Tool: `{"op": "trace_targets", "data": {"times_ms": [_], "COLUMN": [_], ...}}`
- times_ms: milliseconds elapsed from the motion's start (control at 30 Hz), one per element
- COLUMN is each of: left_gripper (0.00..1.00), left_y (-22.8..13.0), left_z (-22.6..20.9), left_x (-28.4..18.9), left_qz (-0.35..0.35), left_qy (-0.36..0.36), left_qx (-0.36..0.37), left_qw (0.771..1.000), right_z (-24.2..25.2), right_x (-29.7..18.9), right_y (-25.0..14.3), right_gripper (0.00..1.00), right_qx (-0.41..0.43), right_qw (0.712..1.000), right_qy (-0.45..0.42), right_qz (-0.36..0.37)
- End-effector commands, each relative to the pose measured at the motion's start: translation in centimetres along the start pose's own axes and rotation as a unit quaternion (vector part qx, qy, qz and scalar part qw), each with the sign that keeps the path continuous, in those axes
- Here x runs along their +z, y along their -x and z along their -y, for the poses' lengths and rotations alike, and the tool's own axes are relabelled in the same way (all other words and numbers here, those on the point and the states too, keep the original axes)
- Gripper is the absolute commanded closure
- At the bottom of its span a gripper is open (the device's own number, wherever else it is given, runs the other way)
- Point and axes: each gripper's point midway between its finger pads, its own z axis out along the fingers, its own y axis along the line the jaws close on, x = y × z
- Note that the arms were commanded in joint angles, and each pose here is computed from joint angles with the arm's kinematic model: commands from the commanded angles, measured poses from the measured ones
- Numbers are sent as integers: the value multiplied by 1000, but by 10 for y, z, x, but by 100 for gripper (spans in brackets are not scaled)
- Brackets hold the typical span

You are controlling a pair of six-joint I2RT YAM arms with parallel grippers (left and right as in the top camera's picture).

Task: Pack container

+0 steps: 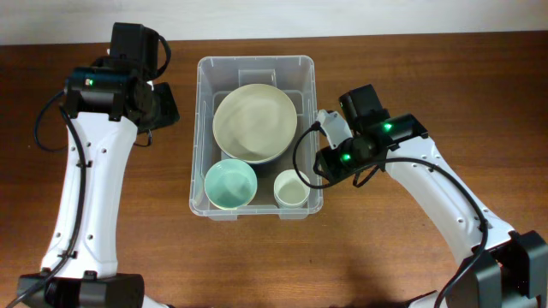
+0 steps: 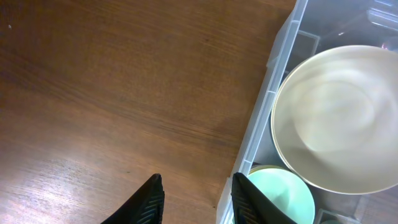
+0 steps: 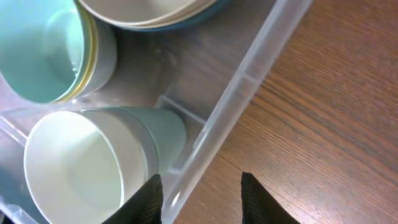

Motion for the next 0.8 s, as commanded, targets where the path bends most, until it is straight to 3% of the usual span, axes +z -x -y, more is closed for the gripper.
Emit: {"op": "trace_targets", "data": {"times_ms": [0, 533, 767], "left_gripper": [63, 63, 63], "left_y": [3, 3, 3], "left_z": [-1, -1, -1], "left_x": [-6, -6, -6], "left_qz": [9, 9, 9], "left_qy": [-3, -3, -3], "left_qx": [-9, -9, -8], "left_qw": [1000, 1000, 1000], "right_z": [15, 28, 28], "right_x": [1, -1, -10], "right_y": [-2, -7, 35], "right_gripper": [64, 64, 57], "right_qx": [29, 51, -8], "right_qw": [998, 995, 994], "right_qy": [-50, -89, -93], "right_qz": [-8, -15, 60]}}
